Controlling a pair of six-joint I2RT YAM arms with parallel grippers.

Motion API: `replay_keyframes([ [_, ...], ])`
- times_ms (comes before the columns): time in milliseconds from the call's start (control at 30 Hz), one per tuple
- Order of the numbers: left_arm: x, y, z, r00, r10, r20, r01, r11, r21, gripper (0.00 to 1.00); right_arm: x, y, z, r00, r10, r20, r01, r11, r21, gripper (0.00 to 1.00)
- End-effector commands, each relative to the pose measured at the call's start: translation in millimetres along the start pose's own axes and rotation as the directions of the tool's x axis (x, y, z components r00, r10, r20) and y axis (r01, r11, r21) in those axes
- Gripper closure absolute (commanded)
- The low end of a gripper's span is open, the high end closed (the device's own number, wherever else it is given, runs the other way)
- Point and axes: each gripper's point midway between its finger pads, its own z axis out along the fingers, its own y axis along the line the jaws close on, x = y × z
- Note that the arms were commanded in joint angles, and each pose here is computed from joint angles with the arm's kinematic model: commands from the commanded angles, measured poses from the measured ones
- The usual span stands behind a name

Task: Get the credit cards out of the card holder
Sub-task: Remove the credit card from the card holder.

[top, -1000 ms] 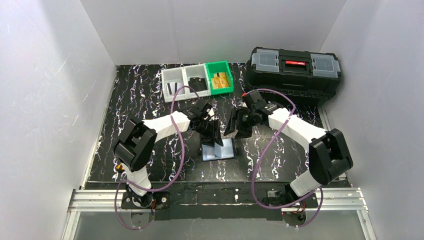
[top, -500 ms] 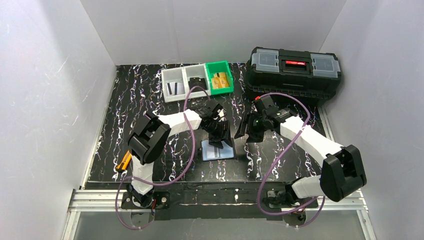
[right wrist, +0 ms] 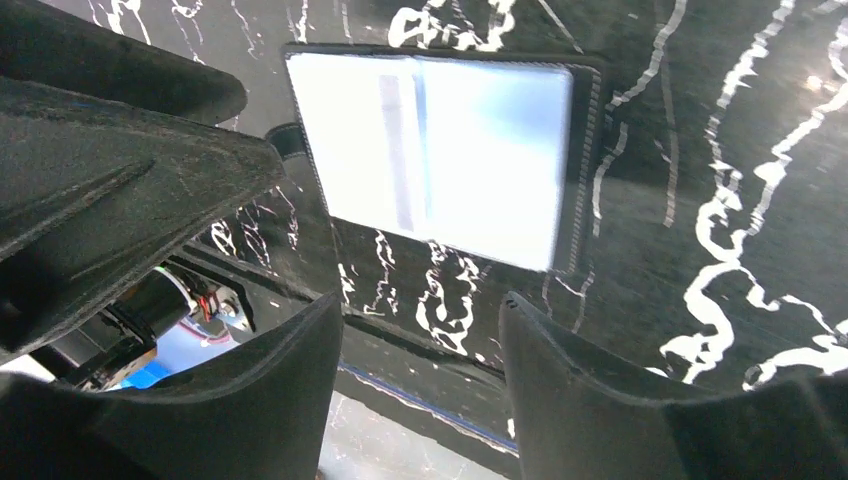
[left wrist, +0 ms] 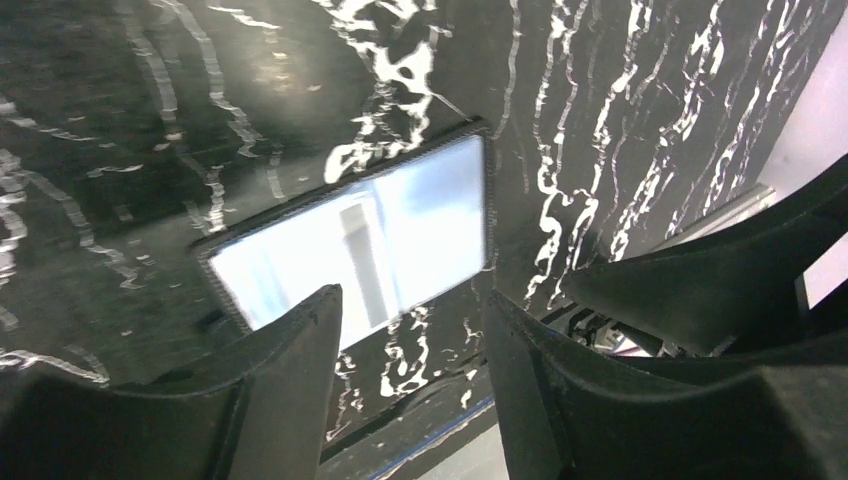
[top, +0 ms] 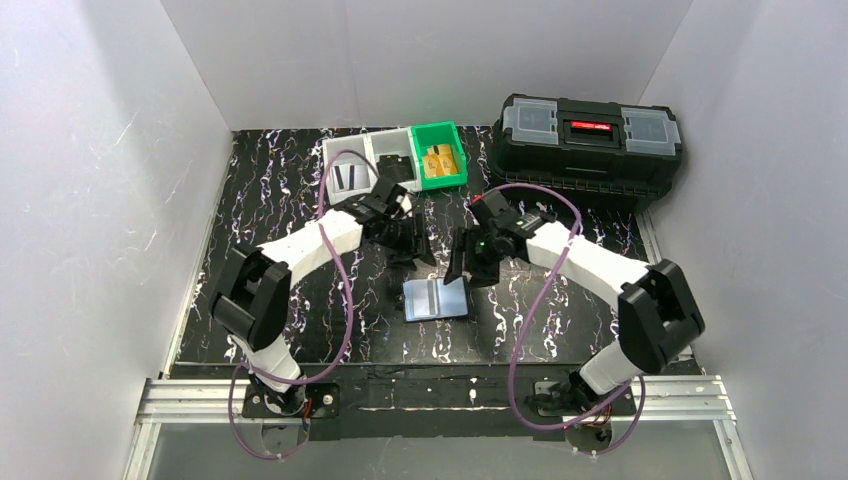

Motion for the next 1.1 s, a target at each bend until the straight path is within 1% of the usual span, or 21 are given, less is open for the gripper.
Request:
replay_keyframes([
  [0, 15.9, 36.7, -11.8, 0.999, -0.036, -0.029, 0.034, 0.997, -0.069, 0.50, -10.0, 27.0, 13.6, 0.999, -0.053, 0.002, 0.053, 0.999, -0.006, 0.38],
  [33, 17.5, 40.4, -11.6, 0.999, -0.042, -0.033, 0.039, 0.997, -0.068, 0.52, -9.4, 29.7, 18.5, 0.998, -0.059, -0.010, 0.059, 0.998, -0.001, 0.40],
  [267, 26.3, 44.6, -8.2, 0.996, -0.050, -0.076, 0.048, 0.998, -0.033, 0.69, 1.4, 26.3, 57.5, 0.992, -0.076, -0.101, 0.082, 0.995, 0.057, 0.48],
  [400, 30.5, 42.4, -3.2, 0.993, -0.055, -0.103, 0.055, 0.998, -0.006, 0.78, 5.1, 24.2, 66.8, 0.990, -0.076, -0.122, 0.084, 0.995, 0.062, 0.51],
  [600, 38.6, 52.5, 7.0, 0.989, -0.072, -0.131, 0.070, 0.997, -0.025, 0.91, 7.7, 26.0, 70.5, 0.988, -0.085, -0.127, 0.093, 0.994, 0.061, 0.51],
  [800, 44.6, 65.4, 19.3, 0.985, -0.084, -0.152, 0.076, 0.995, -0.057, 1.00, 9.9, 28.3, 74.2, 0.986, -0.105, -0.131, 0.117, 0.990, 0.082, 0.48],
  [867, 46.6, 70.6, 22.0, 0.984, -0.090, -0.155, 0.079, 0.994, -0.075, 1.00, 10.9, 26.9, 76.0, 0.984, -0.114, -0.135, 0.128, 0.987, 0.101, 0.46],
  [1000, 51.8, 76.9, 26.1, 0.981, -0.098, -0.168, 0.084, 0.992, -0.090, 1.00, 13.3, 24.0, 81.9, 0.981, -0.126, -0.146, 0.146, 0.981, 0.132, 0.38],
  [1067, 54.4, 78.1, 28.4, 0.978, -0.105, -0.178, 0.090, 0.992, -0.088, 1.00, 15.0, 22.0, 85.6, 0.980, -0.127, -0.155, 0.150, 0.978, 0.143, 0.37],
])
